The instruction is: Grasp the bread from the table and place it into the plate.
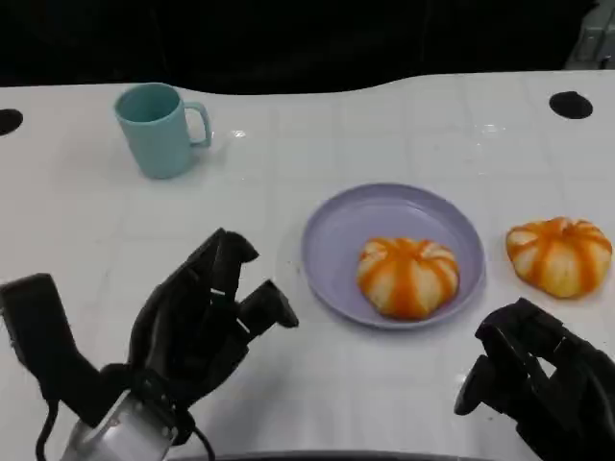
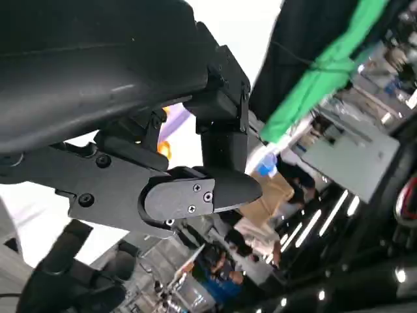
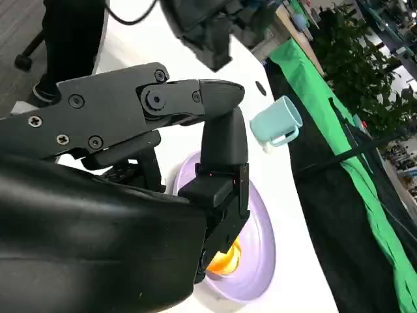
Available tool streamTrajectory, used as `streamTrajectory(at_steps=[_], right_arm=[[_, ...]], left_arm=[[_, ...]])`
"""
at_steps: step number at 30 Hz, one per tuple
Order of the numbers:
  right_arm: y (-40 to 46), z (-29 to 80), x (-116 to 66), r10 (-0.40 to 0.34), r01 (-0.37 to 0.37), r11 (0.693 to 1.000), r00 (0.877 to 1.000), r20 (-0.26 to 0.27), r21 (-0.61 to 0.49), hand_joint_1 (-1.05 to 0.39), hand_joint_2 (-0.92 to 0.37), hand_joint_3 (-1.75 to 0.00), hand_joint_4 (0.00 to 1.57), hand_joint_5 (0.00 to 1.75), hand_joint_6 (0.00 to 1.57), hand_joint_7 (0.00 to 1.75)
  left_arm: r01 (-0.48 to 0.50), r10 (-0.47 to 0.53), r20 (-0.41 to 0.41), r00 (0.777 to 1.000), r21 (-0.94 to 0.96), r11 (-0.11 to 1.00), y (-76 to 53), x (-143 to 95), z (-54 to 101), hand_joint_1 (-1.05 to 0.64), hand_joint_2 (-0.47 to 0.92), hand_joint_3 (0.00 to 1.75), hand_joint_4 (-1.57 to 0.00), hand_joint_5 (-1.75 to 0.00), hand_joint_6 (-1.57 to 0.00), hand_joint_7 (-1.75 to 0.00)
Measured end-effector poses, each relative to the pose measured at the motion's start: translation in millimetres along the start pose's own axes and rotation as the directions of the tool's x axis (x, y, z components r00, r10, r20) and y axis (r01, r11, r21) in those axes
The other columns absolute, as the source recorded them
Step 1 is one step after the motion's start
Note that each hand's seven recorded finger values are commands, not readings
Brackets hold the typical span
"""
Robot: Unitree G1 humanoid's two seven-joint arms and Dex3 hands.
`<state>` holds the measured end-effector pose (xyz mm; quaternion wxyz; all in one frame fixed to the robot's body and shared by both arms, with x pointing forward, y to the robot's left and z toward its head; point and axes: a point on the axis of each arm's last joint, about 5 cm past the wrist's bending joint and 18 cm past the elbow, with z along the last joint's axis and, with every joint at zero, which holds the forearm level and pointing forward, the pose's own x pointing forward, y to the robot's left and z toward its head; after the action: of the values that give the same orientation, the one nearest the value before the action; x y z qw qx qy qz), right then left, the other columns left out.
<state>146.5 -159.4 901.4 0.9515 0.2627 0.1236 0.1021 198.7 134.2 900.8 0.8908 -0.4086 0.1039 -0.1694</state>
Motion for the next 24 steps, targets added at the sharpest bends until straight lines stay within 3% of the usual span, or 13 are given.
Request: streamTrajectory(at_steps=[24], right_arm=[[0.6, 3.2, -2.6, -0.004, 0.004, 1.0, 1.0, 0.004, -0.007, -0.52, -0.92, -0.24, 0.6, 1.75, 0.5, 1.57]], left_arm=[[-0.148, 0.149, -0.04, 0.988, 0.009, 0.989, 10.2, -31.5, -15.5, -0.55, 0.92, 0.41, -0.78, -1.75, -0.55, -1.75]])
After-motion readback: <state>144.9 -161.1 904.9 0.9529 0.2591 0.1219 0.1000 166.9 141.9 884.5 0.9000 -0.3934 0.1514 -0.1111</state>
